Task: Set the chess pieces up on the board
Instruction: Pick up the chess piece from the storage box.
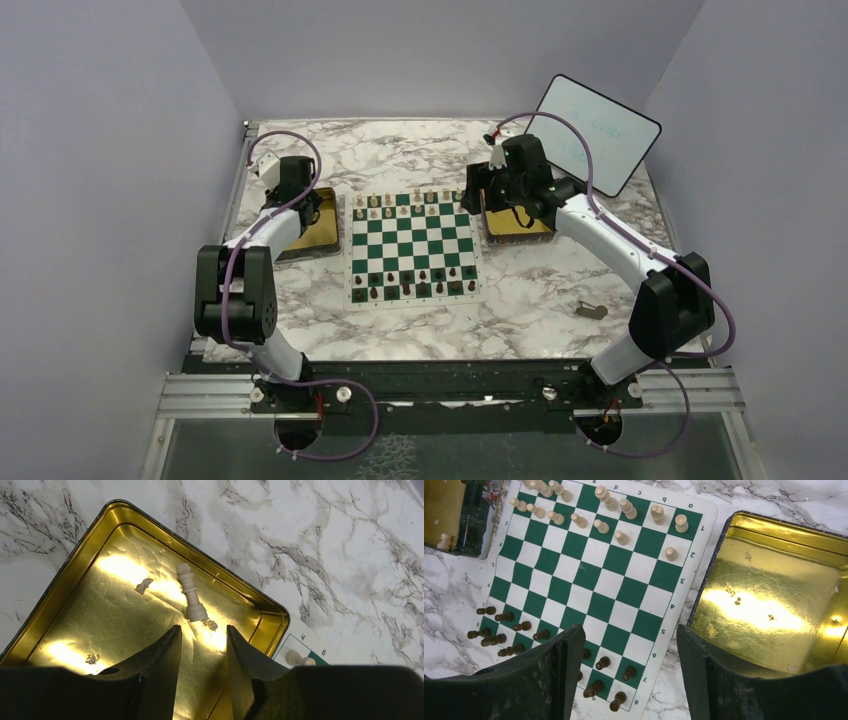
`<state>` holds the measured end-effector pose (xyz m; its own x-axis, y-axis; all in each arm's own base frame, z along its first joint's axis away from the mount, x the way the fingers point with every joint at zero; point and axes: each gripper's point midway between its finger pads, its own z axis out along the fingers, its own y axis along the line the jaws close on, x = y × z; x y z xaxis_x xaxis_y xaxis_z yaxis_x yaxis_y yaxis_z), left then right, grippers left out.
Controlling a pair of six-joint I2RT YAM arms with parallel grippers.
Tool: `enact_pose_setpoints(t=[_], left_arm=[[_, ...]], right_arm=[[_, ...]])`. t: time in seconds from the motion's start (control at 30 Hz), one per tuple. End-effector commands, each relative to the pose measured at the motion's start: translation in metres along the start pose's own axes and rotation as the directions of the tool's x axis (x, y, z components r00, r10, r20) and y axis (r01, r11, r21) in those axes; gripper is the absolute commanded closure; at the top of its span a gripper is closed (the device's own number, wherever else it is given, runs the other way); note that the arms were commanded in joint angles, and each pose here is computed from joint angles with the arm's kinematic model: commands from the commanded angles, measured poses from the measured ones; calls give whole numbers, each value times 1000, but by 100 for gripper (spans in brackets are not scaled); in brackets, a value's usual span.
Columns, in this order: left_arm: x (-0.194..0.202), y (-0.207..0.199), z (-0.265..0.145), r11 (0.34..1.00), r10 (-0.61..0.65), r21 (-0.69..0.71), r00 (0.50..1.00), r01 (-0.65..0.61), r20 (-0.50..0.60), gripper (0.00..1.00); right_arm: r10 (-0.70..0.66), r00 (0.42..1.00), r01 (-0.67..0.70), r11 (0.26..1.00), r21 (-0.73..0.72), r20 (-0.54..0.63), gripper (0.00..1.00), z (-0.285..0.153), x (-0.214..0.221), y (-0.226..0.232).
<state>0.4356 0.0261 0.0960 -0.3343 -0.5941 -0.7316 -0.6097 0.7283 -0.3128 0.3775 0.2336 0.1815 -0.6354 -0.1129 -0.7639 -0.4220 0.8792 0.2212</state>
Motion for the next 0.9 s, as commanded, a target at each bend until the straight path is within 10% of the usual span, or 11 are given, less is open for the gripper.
enact_pose_setpoints(t=[0.0,0.87], left_arm=[[-13,-1,13,998,-60,-10,996,60,60,61],[30,6,47,997,-61,-44,997,59,-51,63]], right_arm=[[-18,999,20,999,-36,36,29,-6,-10,6],[-37,999,37,999,-5,36,30,-4,-10,0]])
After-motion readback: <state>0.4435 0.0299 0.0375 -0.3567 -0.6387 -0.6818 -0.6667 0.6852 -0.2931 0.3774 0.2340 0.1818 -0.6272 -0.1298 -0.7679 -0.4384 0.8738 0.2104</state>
